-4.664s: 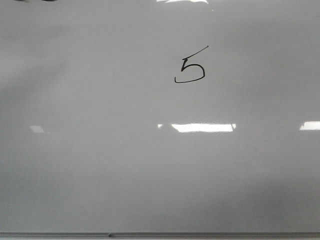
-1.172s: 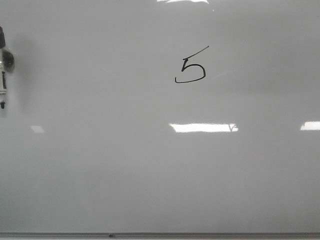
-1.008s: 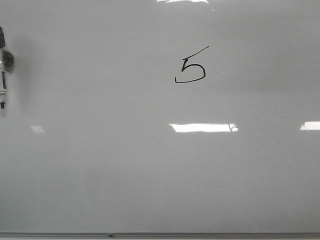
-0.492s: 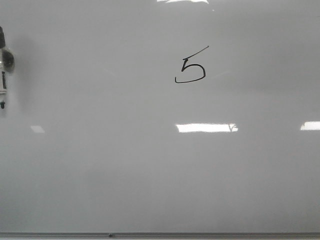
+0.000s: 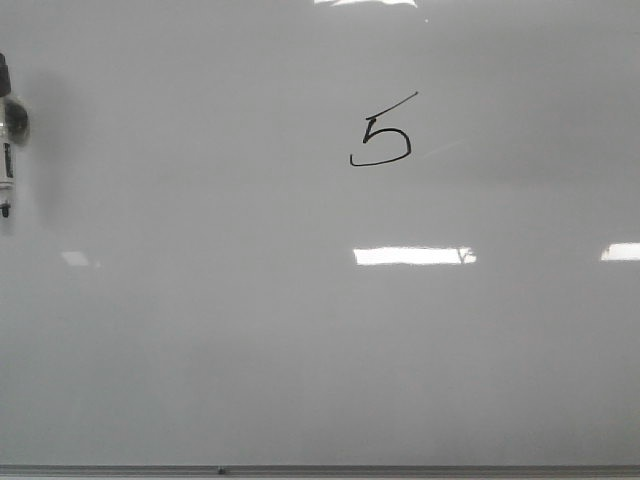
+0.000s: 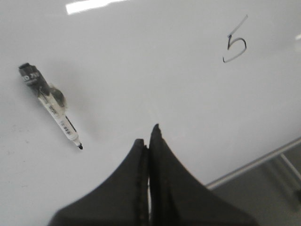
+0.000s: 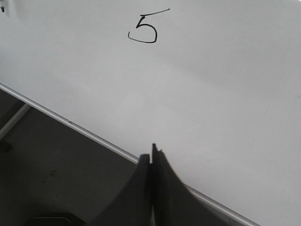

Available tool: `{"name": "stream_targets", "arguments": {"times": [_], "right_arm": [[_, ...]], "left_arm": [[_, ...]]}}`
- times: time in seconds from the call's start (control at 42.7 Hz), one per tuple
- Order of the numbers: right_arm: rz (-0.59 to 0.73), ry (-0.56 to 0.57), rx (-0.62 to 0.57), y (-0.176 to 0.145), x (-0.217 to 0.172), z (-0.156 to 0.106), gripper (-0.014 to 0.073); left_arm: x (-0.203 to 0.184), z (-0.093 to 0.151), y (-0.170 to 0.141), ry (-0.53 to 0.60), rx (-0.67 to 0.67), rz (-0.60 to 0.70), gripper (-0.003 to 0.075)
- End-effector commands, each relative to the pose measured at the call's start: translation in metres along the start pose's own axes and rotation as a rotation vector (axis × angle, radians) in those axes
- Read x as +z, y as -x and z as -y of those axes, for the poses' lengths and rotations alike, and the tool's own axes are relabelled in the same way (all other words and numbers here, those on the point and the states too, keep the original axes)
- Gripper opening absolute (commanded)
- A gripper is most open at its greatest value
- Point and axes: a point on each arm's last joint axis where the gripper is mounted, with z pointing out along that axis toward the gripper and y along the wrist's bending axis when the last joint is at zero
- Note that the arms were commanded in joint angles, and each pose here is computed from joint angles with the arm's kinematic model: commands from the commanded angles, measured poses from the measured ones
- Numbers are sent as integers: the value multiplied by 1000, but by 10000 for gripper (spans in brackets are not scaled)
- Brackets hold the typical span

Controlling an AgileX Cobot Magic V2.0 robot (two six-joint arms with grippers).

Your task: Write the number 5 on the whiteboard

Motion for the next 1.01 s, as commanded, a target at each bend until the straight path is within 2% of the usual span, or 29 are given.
{"name": "stream_targets", "arguments": {"times": [0.0,0.305,0.516,0.703,0.844,0.984], "right_arm": [[82,-14,5,10,-4,1,-70],[82,-14,5,10,-4,1,-70],[82,-14,5,10,-4,1,-70],[82,-14,5,10,-4,1,-70],[82,-14,5,10,-4,1,-70],[81,-14,5,10,-4,1,-70]], "left_arm": [[-10,-8,0,55,22,204,-20],[-24,-27,-68,318,9,403,-20],[-25,-27,-116,436,22,507,-20],[-16,-27,-150,490,33,602,-20],[-8,-26,-168,492,26,668,-20],[-4,-27,-175,477,-31,663,-20]]}}
